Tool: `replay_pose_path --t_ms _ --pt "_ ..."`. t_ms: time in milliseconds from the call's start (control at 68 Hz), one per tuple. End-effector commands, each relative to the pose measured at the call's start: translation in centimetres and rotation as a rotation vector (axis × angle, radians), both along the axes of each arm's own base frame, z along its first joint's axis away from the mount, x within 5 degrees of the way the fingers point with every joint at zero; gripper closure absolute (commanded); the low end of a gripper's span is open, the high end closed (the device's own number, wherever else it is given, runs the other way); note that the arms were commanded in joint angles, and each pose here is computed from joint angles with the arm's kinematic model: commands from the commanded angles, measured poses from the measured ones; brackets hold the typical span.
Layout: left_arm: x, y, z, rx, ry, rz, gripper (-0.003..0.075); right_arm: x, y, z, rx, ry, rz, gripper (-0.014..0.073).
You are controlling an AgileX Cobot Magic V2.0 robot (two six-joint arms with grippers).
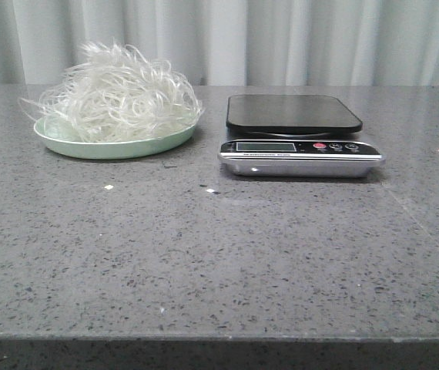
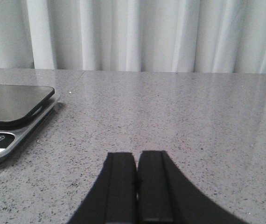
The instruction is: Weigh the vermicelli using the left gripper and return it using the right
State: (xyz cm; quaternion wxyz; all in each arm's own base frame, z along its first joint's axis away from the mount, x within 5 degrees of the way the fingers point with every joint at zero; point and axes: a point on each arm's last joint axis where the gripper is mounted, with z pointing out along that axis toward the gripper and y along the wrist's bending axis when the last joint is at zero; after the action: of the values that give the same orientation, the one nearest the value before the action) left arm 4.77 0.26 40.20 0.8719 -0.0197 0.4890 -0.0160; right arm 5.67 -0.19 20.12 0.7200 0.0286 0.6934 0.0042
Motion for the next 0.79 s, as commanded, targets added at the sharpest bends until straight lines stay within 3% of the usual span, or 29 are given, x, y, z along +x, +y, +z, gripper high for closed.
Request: replay_pose_path --t_ms 0,220,323,426,500,632,779 --pt "1.8 0.0 3.1 -0.016 -0.011 -0.002 0.0584 -0.2 -0.1 1.1 -0.012 -0.103 -0.014 0.0445" --pt "7.0 -0.8 5.7 0.022 0.289 -0.067 0.0561 -0.2 -0.1 1.1 -0.012 -0.103 -0.014 0.0445" --pt "9.6 -1.3 6.7 0.048 0.378 -0.097 0.0455 -0.2 -0.1 1.1 -0.012 -0.103 -0.014 0.0445" --pt "12.3 -2.3 7.6 0.109 0.426 -0.133 0.0279 -0.2 -0.1 1.1 -0.012 -0.103 -0.014 0.0445" --pt "13.9 -3.1 7.7 0.117 0.459 -0.173 0.0209 -0.2 -0.1 1.1 -0.012 -0.102 -0.014 0.0445" --pt "17.3 -5.1 7.1 0.169 0.595 -0.252 0.0160 -0.2 -0.1 1.1 -0.012 -0.102 -0.014 0.0445" --pt "21.8 -7.0 4.0 0.199 0.818 -0.320 0.0148 -0.2 -0.1 1.1 -0.012 -0.102 -0.014 0.0445"
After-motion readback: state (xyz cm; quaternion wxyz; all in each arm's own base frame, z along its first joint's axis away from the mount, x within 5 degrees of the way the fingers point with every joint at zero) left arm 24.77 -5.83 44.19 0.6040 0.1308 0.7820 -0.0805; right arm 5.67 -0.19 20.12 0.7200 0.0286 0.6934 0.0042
